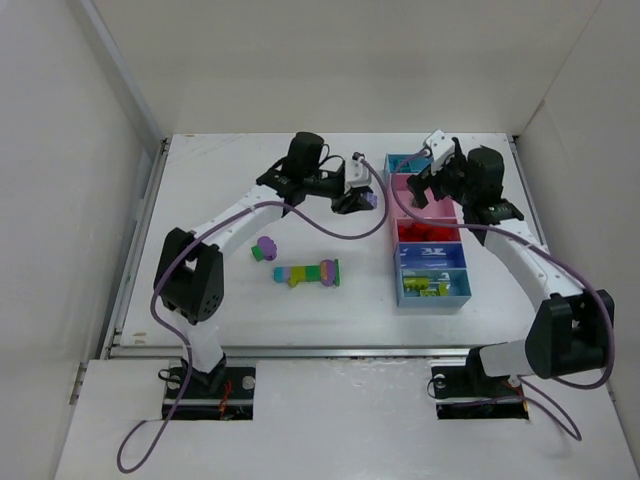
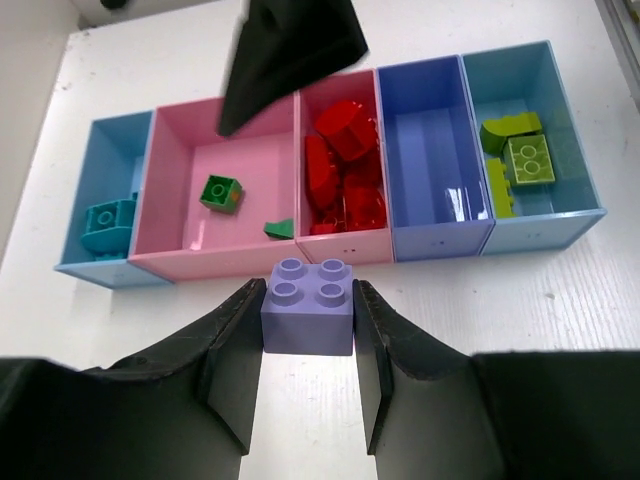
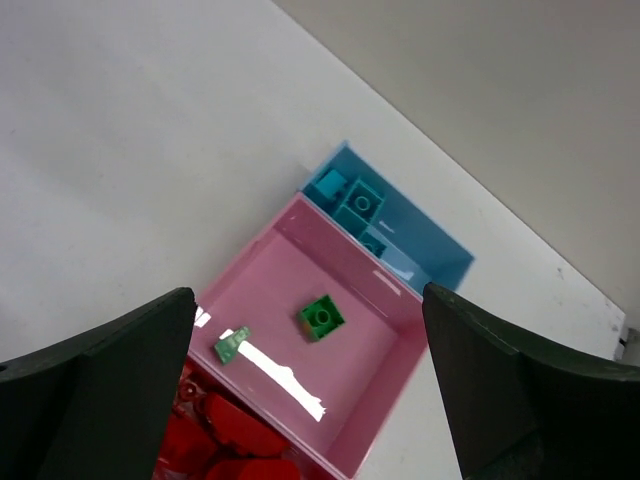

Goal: Sort the legos into containers by color

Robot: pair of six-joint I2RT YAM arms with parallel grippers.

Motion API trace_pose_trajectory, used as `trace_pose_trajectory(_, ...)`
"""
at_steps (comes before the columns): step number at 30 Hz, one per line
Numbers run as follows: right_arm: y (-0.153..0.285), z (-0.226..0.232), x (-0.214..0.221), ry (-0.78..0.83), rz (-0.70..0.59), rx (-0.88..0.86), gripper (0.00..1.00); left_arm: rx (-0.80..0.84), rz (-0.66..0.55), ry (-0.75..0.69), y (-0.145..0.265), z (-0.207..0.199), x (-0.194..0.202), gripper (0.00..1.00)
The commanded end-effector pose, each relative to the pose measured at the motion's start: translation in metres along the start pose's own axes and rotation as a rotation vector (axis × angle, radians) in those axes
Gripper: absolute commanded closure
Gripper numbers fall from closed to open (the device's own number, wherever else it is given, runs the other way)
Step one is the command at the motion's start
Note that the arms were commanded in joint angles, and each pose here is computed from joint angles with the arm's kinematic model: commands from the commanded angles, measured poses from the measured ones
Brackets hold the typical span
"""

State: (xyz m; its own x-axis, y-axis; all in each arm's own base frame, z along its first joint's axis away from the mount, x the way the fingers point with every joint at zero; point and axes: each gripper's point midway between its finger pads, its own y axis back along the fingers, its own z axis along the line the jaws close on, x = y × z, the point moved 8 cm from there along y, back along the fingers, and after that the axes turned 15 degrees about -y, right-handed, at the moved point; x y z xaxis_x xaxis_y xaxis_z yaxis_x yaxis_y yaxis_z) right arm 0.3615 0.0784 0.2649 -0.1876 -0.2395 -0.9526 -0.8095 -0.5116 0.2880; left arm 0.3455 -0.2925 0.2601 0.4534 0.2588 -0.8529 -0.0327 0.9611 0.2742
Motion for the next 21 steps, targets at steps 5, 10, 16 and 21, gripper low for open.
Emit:
trace_pose_trajectory(5, 0.025, -0.020, -0.043, -0.042, -0.177, 0.247, 0.00, 0.108, -0.104, -0.024, -0.044, 0.005, -0.013, 1.00)
trace_pose_trajectory(10, 0.049, -0.025, -0.045, -0.143, -0.211, 0.420, 0.00, 0.186, -0.127, -0.004, -0.090, -0.023, -0.004, 1.00)
trace_pose_trajectory(16, 0.082, -0.015, -0.033, -0.218, -0.257, 0.504, 0.00, 0.227, -0.107, -0.011, -0.125, -0.058, 0.004, 1.00)
trace_pose_trajectory(21, 0.100, -0.005, -0.031, -0.228, -0.300, 0.490, 0.00, 0.229, -0.045, 0.003, -0.141, -0.074, 0.015, 1.00)
